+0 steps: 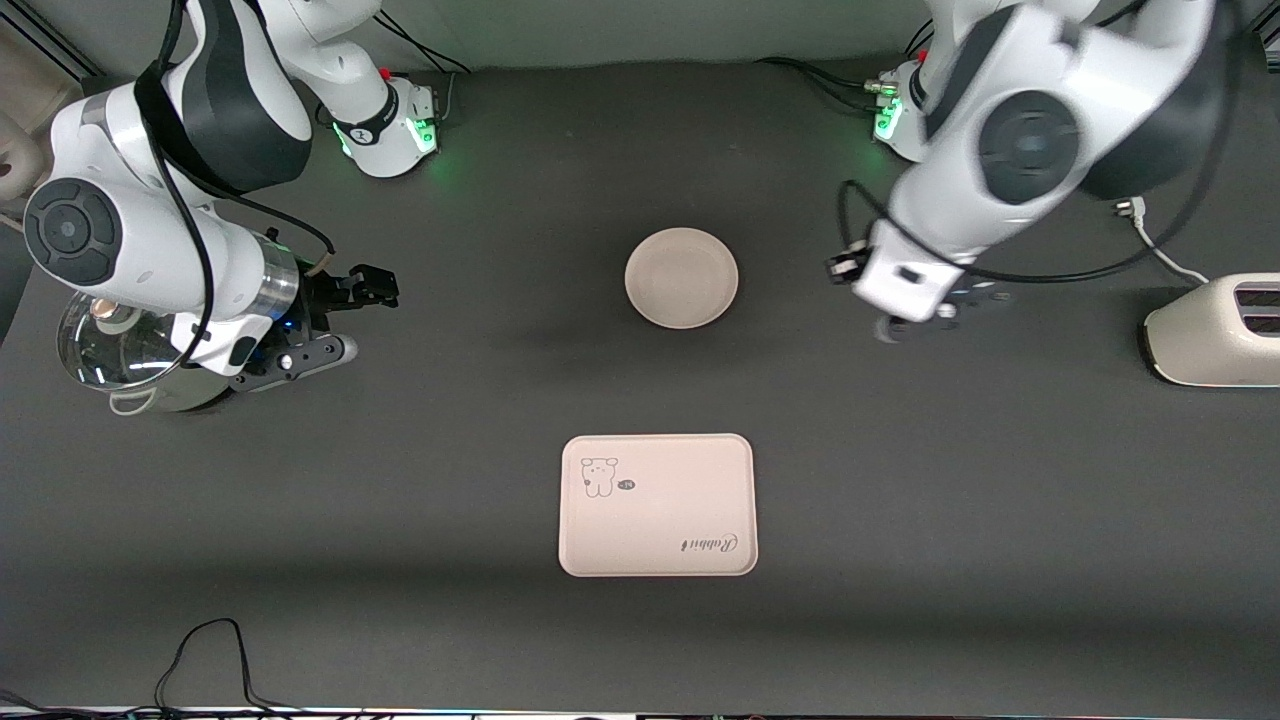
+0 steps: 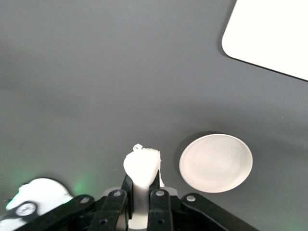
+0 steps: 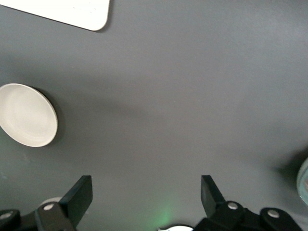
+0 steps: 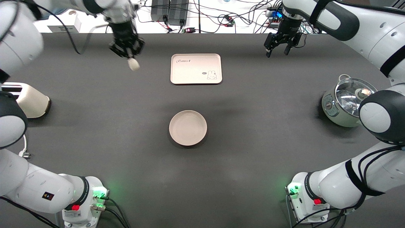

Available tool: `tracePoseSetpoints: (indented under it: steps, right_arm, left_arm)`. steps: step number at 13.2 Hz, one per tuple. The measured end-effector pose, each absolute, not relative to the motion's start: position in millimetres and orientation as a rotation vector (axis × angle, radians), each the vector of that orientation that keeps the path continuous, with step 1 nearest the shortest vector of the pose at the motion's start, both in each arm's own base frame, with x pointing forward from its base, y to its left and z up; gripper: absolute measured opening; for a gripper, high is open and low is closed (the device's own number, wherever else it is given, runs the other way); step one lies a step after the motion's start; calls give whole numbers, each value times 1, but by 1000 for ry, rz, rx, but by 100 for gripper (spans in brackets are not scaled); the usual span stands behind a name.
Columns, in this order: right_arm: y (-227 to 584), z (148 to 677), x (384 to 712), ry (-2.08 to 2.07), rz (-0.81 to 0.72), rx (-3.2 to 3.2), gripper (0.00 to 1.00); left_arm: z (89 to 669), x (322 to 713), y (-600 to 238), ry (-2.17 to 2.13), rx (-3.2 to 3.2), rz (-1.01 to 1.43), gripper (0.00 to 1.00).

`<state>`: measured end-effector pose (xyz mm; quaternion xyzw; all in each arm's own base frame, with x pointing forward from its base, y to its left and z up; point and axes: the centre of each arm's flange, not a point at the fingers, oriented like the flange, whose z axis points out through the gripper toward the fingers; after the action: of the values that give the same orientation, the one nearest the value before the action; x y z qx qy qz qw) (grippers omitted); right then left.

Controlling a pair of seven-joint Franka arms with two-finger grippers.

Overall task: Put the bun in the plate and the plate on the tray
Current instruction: 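Lower the bun onto the plate while the right gripper reaches the plate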

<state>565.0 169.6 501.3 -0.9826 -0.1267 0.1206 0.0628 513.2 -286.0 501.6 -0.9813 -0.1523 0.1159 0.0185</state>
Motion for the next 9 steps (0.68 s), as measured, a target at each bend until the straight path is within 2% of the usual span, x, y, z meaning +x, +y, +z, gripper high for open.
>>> tracePoseSetpoints:
  steps: [6, 9]
  right_arm:
    - [266, 474, 547, -402, 297, -2938, 100]
    - [276, 452, 542, -366, 284, -2950, 100]
  left_arm:
    - [375, 456, -374, -598, -3031, 273, 16]
    - [302, 418, -436, -698, -3014, 242, 15]
